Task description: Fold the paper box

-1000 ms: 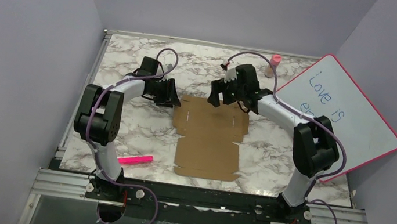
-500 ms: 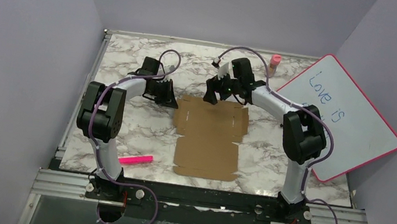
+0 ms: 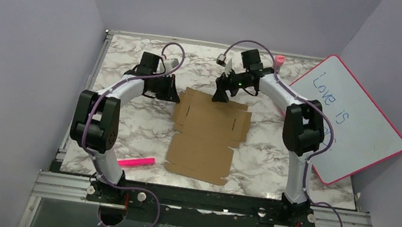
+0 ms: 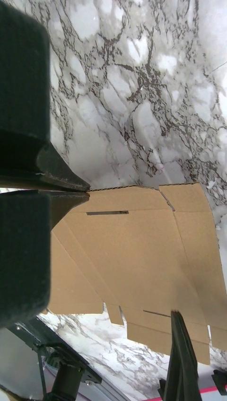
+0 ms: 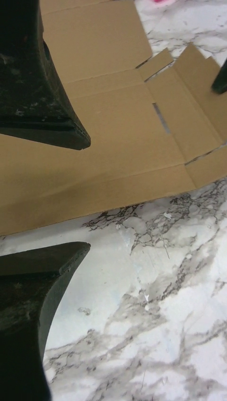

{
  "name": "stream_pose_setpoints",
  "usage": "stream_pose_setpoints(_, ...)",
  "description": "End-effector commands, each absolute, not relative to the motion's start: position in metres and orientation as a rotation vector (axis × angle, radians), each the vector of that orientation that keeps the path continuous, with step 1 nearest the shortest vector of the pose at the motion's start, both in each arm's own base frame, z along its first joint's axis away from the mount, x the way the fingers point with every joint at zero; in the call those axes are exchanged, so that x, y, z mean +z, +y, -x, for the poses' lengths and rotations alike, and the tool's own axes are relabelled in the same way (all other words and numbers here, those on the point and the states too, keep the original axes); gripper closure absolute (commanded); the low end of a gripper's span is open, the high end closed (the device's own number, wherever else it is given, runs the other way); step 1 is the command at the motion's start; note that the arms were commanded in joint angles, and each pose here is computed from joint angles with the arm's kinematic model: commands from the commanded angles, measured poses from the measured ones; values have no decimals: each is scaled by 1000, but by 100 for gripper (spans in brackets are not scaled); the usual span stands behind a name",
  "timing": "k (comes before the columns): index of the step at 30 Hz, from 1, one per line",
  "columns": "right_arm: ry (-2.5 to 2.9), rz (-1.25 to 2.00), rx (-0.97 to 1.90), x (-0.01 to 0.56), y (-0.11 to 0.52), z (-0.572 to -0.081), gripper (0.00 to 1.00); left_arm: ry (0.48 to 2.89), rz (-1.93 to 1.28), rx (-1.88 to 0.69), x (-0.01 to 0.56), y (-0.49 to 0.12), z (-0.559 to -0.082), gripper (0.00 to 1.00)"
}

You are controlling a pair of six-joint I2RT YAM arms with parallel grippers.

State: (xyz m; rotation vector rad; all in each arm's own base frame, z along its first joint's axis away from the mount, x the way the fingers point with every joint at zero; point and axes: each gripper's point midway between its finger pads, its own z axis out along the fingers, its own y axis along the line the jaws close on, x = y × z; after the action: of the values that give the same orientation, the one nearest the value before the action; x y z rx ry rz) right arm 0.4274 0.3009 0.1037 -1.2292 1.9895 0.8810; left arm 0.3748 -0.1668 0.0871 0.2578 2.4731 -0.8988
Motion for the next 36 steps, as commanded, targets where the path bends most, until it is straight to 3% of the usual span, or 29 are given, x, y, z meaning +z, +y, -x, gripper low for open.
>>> stream_pose_setpoints(1, 2014, 1366, 973, 85, 297, -406, 26, 2385, -355, -839, 112, -166, -378, 98)
stream_pose_setpoints(8, 1998, 1394, 1018, 85, 299, -407, 36, 2373, -369, -818, 115, -165, -378, 98)
stream_pose_setpoints(16, 2003, 1399, 1116, 85, 300, -405, 64, 2375, -368, -809, 115, -164, -376, 98)
stream_pose_setpoints(26, 1914, 1456, 1141, 97, 300, -395, 91, 2379, -352, -806, 114, -164, -377, 99)
stream_pose_setpoints(31, 1860, 1472, 1088, 105, 298, -395, 95, 2394, -310, -842, 111, -167, -376, 98)
stream_pose_setpoints(36, 1824, 1495, 943, 113, 290, -401, 95, 2443, -204, -876, 100, -168, -378, 90)
